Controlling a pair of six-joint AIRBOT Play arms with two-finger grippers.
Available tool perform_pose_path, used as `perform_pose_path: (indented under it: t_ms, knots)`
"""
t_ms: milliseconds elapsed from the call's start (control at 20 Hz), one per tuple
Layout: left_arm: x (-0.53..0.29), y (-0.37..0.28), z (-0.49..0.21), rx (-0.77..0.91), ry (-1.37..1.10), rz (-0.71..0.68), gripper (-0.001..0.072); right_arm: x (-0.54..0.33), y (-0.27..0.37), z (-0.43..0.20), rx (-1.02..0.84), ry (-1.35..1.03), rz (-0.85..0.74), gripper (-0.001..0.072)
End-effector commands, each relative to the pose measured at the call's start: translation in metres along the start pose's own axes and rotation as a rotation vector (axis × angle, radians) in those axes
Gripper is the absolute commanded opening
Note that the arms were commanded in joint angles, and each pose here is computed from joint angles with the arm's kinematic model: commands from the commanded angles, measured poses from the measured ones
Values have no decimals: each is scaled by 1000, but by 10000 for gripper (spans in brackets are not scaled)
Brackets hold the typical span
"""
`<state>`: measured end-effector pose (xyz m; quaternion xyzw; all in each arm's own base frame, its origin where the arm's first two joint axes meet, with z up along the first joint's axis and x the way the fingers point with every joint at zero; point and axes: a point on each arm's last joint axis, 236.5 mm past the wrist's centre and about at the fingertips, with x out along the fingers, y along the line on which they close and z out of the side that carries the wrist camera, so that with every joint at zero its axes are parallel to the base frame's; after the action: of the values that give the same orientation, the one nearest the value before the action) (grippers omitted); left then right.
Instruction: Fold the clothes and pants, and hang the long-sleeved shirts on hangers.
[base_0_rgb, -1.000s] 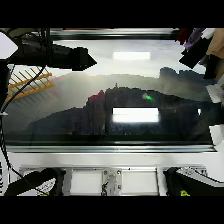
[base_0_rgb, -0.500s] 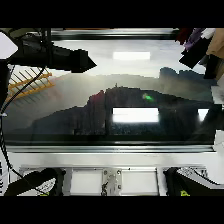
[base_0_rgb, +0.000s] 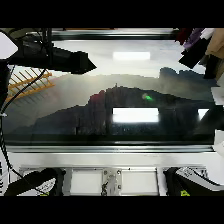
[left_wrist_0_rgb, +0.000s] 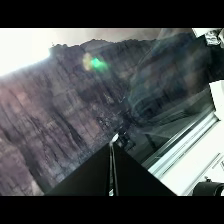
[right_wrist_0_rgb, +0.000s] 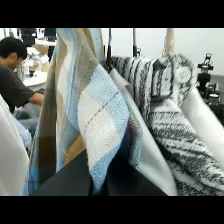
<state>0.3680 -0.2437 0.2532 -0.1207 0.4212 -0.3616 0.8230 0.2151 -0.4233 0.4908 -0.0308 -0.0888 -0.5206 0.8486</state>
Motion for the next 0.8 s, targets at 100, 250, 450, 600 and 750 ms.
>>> perform_pose_path:
  t_ms: [100, 250, 450, 600, 750]
  knots:
    - [0, 0, -1, 0, 3, 0, 12, 15, 2, -47, -1, 138, 0, 13]
    - [0, 0, -1, 0, 3, 0, 12, 17, 1, -63, -2, 189, -3, 14]
    - [0, 0, -1, 0, 3, 0, 12, 17, 1, -62, -2, 186, -2, 21]
    - [0, 0, -1, 0, 3, -1, 12, 16, 1, -60, -1, 184, -1, 221]
    - [0, 0, -1, 0, 3, 0, 12, 4, 3, -40, 3, 148, 4, 528]
